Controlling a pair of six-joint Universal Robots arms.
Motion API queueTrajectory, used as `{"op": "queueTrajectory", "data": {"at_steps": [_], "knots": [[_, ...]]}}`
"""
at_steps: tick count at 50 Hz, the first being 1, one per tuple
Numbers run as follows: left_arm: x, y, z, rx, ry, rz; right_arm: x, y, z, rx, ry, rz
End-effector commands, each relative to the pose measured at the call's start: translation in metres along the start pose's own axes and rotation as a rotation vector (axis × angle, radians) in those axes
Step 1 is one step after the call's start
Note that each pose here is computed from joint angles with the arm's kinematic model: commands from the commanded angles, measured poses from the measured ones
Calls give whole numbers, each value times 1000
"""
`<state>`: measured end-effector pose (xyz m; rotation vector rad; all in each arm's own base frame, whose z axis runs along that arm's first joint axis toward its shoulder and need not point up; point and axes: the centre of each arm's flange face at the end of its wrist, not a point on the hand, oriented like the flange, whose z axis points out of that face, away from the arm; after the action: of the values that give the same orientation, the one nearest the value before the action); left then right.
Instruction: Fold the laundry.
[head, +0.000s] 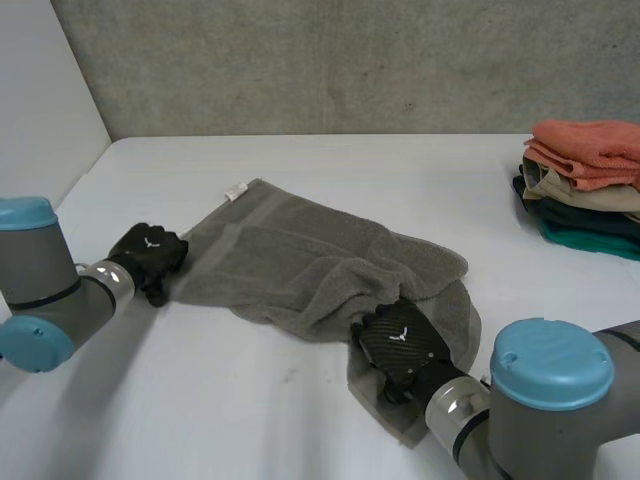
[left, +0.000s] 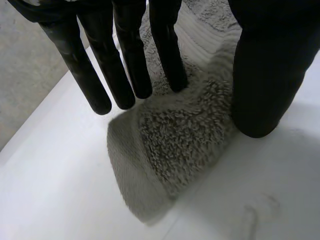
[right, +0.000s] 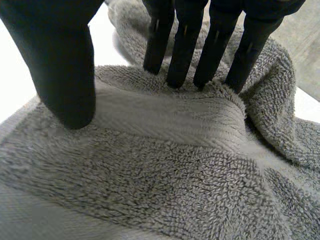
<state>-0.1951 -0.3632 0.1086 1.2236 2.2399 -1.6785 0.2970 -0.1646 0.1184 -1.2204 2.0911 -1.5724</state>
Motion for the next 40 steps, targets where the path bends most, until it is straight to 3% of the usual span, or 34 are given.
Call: {"op": "queueTrajectory", "data": {"at_steps": [1,7,10,18,27,33,38,40], "knots": [[-3,-5,8,22,-22,6,9,4,13,13,51,-47],[-6,-18,4,42,-45,-15,29,-12,13,33,150,-54],[-23,-48,-14,112,-92,-79,47,-46,-1,105,223,-108],[-56,-125,-101,320,-192,-232,140,-101,-39,62,445,-211],[-56,-156,-175,380,-229,-223,191,-145,-74,31,515,-208],[-40,-136,-172,246,-148,-269,205,-132,-69,-60,440,-231],[-15,-116,-130,131,-39,-289,208,-90,-28,-184,347,-205],[-20,-116,-103,116,-82,-285,214,-84,-15,-189,359,-209]]}}
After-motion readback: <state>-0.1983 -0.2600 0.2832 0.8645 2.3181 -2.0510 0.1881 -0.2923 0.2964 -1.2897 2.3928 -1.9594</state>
